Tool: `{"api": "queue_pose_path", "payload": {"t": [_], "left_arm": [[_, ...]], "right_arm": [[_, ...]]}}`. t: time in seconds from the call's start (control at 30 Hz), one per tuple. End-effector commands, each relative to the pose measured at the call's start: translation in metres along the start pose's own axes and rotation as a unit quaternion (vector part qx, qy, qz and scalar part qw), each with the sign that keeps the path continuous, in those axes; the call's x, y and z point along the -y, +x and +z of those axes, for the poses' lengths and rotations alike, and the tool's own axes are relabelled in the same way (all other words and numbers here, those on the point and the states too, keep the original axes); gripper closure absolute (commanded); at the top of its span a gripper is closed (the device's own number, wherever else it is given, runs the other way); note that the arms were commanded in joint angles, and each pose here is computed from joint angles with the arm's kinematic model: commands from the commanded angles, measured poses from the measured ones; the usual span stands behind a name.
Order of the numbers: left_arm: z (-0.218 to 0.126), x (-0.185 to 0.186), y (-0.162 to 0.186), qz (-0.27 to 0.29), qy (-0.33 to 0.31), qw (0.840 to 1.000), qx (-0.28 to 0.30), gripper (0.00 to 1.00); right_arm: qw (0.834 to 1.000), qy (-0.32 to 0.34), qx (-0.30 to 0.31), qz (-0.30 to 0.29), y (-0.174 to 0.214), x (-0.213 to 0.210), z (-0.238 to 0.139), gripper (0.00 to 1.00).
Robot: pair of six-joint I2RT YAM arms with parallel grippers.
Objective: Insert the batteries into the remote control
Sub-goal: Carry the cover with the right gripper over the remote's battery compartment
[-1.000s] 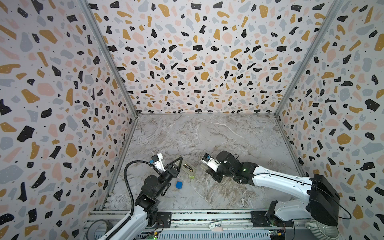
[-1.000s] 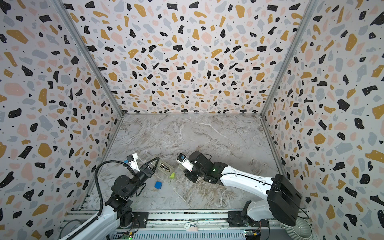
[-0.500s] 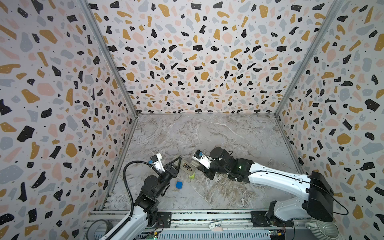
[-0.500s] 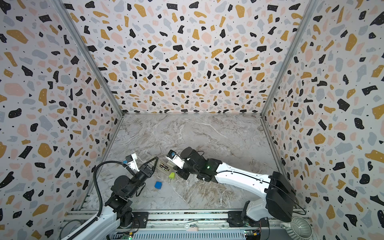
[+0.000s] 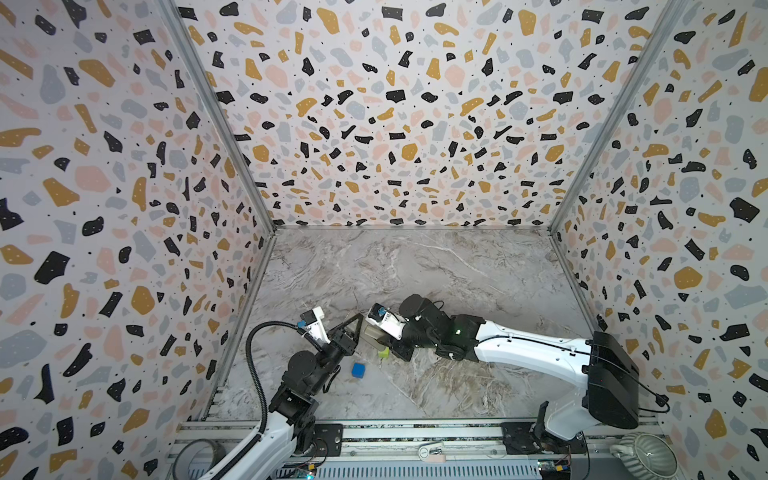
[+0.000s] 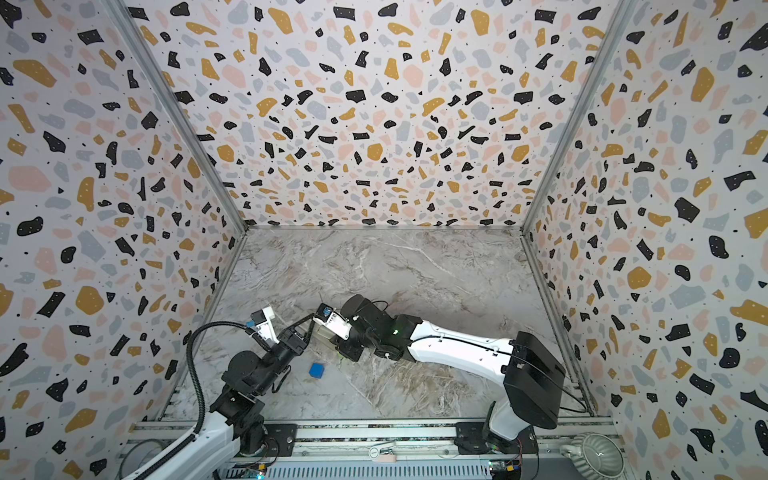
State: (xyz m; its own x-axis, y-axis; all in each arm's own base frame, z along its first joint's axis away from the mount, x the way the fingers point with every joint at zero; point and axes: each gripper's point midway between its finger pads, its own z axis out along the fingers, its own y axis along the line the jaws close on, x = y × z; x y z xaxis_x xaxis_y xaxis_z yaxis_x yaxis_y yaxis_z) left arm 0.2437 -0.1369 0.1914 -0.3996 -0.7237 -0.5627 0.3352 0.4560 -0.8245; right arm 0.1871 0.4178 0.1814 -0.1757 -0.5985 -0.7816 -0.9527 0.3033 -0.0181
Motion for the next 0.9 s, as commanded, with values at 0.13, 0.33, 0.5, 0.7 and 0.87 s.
{"api": "queue_pose_path", "payload": {"t": [0.13,0.33,0.5,0.7,0.87], "left_arm": [[-0.010,-0.027,0.017,0.006,-0.016,1.000,-0.007,1.00],[-0.010,-0.026,0.018,0.006,-0.013,1.000,-0.010,1.00],[-0.010,-0.024,0.019,0.006,-0.010,1.000,-0.013,1.00],[-0.011,-0.024,0.021,0.005,-0.008,1.000,-0.017,1.00],[-0.011,-0.025,0.022,0.005,-0.006,1.000,-0.019,1.00]], "right_arm": [[1.000,0.004,0.010,0.003,-0.013,0.004,-0.002,0.95],[1.000,0.006,0.010,0.005,-0.012,0.007,0.001,0.95],[1.000,0.005,0.010,0.006,-0.012,0.008,0.004,0.95],[1.000,0.005,0.011,0.007,-0.012,0.009,0.006,0.95],[1.000,0.004,0.014,0.010,-0.014,0.010,0.008,0.95]]}}
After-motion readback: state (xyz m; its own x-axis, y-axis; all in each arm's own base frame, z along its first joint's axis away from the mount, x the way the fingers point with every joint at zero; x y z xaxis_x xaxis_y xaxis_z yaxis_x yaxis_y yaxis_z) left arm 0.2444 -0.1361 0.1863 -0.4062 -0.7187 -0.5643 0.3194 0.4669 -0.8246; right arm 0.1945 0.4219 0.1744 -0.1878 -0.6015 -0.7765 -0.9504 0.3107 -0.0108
